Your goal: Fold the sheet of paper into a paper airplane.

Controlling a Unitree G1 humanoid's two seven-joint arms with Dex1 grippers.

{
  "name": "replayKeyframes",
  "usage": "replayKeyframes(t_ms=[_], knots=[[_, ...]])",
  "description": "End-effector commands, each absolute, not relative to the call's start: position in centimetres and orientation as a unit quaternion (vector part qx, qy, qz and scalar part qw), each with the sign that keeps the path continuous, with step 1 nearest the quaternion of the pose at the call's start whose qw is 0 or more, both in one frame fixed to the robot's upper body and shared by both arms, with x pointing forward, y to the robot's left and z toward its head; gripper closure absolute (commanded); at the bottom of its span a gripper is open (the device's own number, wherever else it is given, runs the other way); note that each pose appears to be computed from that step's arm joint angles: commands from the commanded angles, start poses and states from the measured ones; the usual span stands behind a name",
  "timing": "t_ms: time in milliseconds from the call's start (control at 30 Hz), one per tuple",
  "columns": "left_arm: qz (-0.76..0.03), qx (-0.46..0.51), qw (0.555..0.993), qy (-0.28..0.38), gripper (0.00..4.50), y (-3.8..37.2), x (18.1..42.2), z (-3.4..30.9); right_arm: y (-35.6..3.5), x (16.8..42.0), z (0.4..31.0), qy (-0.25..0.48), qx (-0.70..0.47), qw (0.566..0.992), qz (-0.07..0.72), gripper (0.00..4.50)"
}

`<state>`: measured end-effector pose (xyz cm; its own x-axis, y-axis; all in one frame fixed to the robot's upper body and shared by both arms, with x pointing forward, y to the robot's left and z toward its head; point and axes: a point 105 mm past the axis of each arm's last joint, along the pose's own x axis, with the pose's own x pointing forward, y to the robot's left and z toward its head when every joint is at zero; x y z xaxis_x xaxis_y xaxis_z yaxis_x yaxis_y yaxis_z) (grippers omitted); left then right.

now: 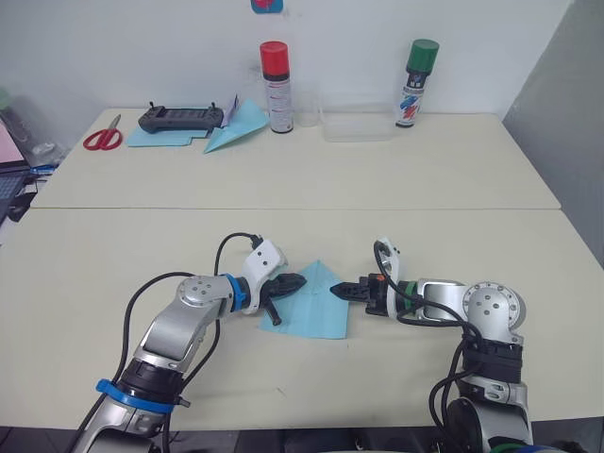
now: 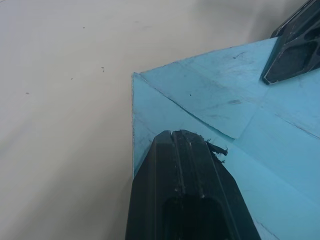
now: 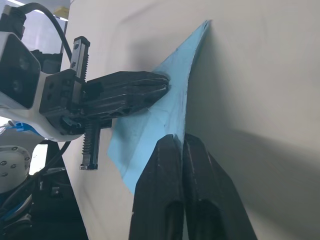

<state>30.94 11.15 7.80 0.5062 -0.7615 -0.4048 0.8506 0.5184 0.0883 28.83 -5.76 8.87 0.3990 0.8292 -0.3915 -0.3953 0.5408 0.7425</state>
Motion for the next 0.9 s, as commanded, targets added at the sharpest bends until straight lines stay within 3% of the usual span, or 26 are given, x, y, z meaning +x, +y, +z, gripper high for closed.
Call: replayKeyframes(t_ms=[33, 500, 900], knots=[[-0.478, 0.144, 0.853, 0.153, 4.5, 10.6, 31.0, 8.0, -6.0, 29.1, 9.6, 0.375, 0.28, 0.793, 0.388, 4.46], [-0.499, 0.146, 0.841, 0.149, 4.5, 9.4, 31.1, 8.4, -3.8, 28.9, 11.8, 0.329, 0.269, 0.789, 0.443, 4.46], [-0.485, 0.159, 0.845, 0.159, 4.5, 10.7, 31.4, 8.6, -2.1, 29.5, 11.6, 0.328, 0.27, 0.784, 0.452, 4.46]])
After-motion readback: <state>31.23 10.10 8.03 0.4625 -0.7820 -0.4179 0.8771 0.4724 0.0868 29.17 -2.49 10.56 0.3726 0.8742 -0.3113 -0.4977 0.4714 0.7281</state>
